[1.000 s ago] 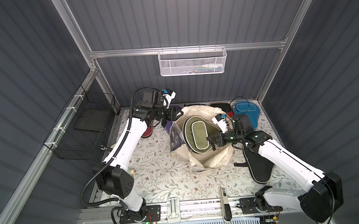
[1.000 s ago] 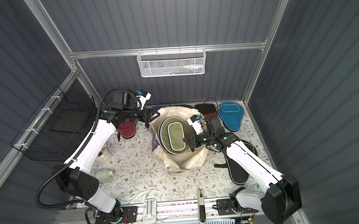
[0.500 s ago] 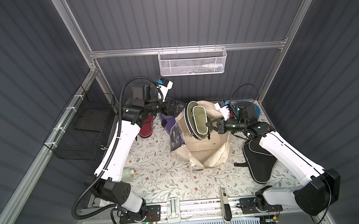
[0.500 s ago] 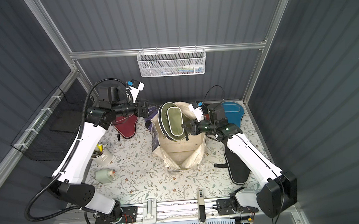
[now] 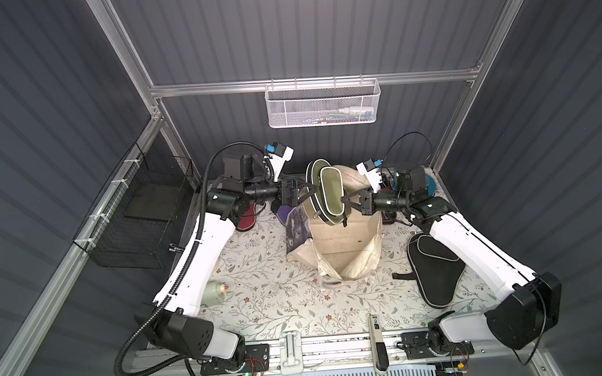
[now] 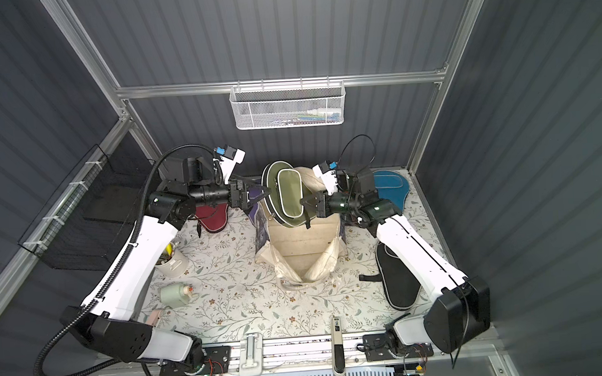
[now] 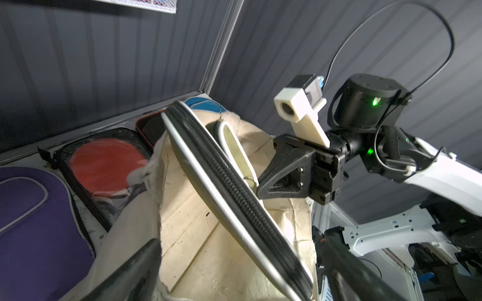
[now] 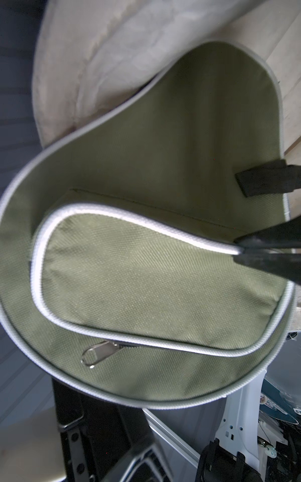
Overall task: Remove the ping pong set from the canvas bag
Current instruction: Pick up the ping pong set from the canvas bag.
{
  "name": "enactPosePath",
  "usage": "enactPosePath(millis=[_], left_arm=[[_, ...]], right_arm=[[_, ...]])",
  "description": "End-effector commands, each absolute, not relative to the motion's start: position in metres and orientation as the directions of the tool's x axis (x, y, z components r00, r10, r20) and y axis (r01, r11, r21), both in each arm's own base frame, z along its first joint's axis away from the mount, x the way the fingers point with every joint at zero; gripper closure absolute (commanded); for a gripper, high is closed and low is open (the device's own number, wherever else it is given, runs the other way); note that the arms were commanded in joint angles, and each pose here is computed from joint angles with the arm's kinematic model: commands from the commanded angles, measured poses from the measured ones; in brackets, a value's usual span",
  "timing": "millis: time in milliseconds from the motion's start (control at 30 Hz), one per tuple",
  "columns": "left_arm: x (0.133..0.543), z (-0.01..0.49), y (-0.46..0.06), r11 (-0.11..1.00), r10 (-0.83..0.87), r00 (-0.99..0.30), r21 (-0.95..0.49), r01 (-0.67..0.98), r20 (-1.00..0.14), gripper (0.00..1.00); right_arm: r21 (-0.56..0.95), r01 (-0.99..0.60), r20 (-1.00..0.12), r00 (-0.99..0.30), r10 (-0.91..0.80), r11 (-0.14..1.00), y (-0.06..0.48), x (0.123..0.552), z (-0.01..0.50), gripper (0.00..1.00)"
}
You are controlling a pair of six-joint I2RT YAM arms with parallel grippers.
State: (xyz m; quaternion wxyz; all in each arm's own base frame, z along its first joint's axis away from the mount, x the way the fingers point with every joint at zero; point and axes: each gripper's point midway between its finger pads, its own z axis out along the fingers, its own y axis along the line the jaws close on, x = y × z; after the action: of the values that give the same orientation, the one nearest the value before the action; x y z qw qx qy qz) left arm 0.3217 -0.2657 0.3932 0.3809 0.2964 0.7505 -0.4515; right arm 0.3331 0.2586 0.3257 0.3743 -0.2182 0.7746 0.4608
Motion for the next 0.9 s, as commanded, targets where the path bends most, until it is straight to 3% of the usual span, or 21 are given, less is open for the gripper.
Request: enactPosePath(millis=[0,100,300,433,500,600,667,700,867], left_arm=[[0.323,0.39,-0.278,0.385,0.097,-0.547,-0.475,0.791,-0.832,0.15],[0.335,0.376,-0.279,0.427,0.107,-0.575,-0.485,0.763,-0.811,0.36],[0.347,0.36,-0.278,0.471,0.115,-0.591,-0.48,0.74,-0.798,0.99],[0.351,0.359,-0.275,0.49,0.129,-0.569,-0.447,0.749,-0.812,1.0],[0.351,0.361,-0.271,0.494,0.137,-0.552,-0.427,0.758,-0.822,1.0],[0.352,0.365,-0.267,0.496,0.142,-0.528,-0.402,0.77,-0.837,1.0],[0.353,0.366,-0.266,0.49,0.148,-0.515,-0.389,0.78,-0.844,1.0],[0.354,0.366,-0.266,0.491,0.15,-0.514,-0.387,0.78,-0.845,1.0],[0.355,0.368,-0.263,0.479,0.178,-0.481,-0.351,0.805,-0.859,1.0]], right_arm=[[0.486,-0.746,-0.847,-0.53,0.036,0.455,0.262,0.339,0.358,1.0],[0.48,-0.753,-0.851,-0.523,0.032,0.45,0.266,0.34,0.358,1.0],[0.48,-0.758,-0.852,-0.523,0.027,0.442,0.268,0.339,0.357,1.0],[0.478,-0.758,-0.851,-0.525,0.019,0.443,0.268,0.338,0.354,0.99],[0.475,-0.76,-0.85,-0.527,0.008,0.443,0.267,0.337,0.352,0.93],[0.468,-0.758,-0.85,-0.526,-0.002,0.454,0.264,0.336,0.348,0.94],[0.469,-0.756,-0.847,-0.532,-0.01,0.457,0.262,0.334,0.346,0.87],[0.467,-0.755,-0.847,-0.531,-0.012,0.461,0.261,0.334,0.345,0.83],[0.445,-0.755,-0.848,-0.527,-0.044,0.482,0.25,0.332,0.34,0.4]])
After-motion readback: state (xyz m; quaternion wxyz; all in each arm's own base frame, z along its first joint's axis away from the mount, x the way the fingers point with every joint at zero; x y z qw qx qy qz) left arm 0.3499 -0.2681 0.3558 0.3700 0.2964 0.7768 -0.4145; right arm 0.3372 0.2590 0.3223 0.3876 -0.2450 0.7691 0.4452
